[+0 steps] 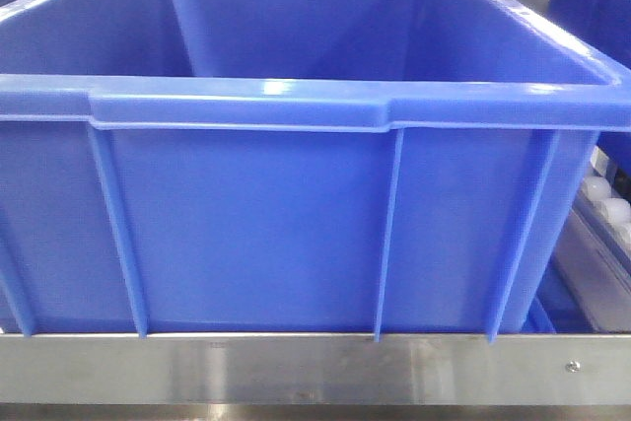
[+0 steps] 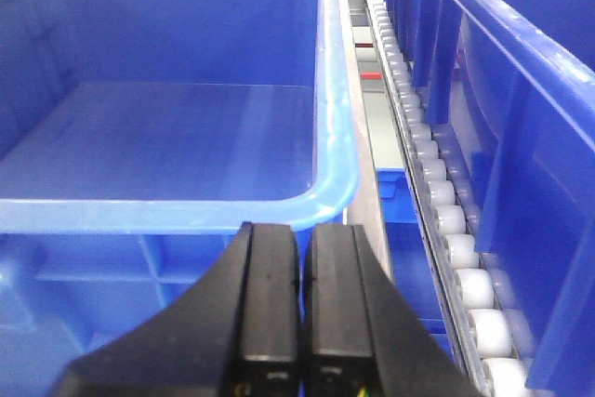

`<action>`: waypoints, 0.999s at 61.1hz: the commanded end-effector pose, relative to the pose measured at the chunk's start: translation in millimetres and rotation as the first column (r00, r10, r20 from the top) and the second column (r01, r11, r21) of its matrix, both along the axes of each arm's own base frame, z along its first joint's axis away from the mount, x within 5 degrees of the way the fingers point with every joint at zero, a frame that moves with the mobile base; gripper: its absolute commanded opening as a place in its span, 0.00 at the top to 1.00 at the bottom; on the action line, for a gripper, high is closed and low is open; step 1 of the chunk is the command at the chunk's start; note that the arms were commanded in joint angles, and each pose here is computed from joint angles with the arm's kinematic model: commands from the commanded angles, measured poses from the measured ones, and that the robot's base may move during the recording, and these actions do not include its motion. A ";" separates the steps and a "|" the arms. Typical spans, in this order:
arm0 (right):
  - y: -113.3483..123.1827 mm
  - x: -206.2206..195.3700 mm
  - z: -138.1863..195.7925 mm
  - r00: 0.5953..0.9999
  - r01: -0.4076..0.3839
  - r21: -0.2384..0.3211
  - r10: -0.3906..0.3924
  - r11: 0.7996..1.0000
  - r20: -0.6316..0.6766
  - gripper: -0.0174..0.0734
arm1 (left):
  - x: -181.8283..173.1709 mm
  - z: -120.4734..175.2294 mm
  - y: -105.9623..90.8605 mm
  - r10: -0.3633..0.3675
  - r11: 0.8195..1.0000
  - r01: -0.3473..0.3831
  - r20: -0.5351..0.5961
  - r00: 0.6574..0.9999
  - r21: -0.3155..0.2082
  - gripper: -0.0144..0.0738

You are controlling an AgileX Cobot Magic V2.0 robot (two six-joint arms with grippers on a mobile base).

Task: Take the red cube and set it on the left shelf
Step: 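Lower the red cube into the blue crate with the right gripper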

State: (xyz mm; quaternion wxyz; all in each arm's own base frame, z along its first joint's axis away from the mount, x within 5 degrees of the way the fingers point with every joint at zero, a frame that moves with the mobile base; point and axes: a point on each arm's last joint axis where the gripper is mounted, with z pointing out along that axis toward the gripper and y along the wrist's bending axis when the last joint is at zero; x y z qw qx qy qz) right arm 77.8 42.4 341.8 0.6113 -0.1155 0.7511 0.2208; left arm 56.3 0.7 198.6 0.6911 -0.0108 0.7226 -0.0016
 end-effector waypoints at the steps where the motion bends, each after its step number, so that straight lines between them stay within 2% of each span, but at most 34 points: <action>1: 1.3 2.0 31.1 0.995 -0.005 0.042 0.001 0.999 0.102 0.61 | -0.1 1.1 -0.4 -0.006 1.000 0.007 0.081 0.997 -0.007 0.72; 14: 15.6 24.3 44.9 0.998 -0.024 -0.070 0.028 0.997 0.052 0.61 | -0.1 1.1 -0.4 -0.006 1.000 0.007 0.081 0.997 -0.007 0.72; 20: 27.8 35.1 49.4 0.997 -0.065 -0.094 0.068 0.993 0.033 0.61 | -0.1 1.1 -0.4 -0.006 1.000 0.007 0.081 0.997 -0.007 0.72; 32: 68.9 62.4 53.8 0.983 -0.183 -0.134 0.179 0.974 -0.039 0.61 | -0.1 1.1 -0.4 -0.006 1.000 0.007 0.081 0.997 -0.007 0.72; 38: 93.6 81.7 49.9 0.974 -0.222 -0.165 0.210 0.961 -0.090 0.61 | -0.1 1.1 -0.4 -0.006 1.000 0.007 0.081 0.997 -0.007 0.72; 61: 171.5 171.9 25.3 0.953 -0.247 -0.250 0.189 0.936 -0.237 0.61 | -0.1 1.1 -0.4 -0.006 1.000 0.007 0.081 0.997 -0.007 0.72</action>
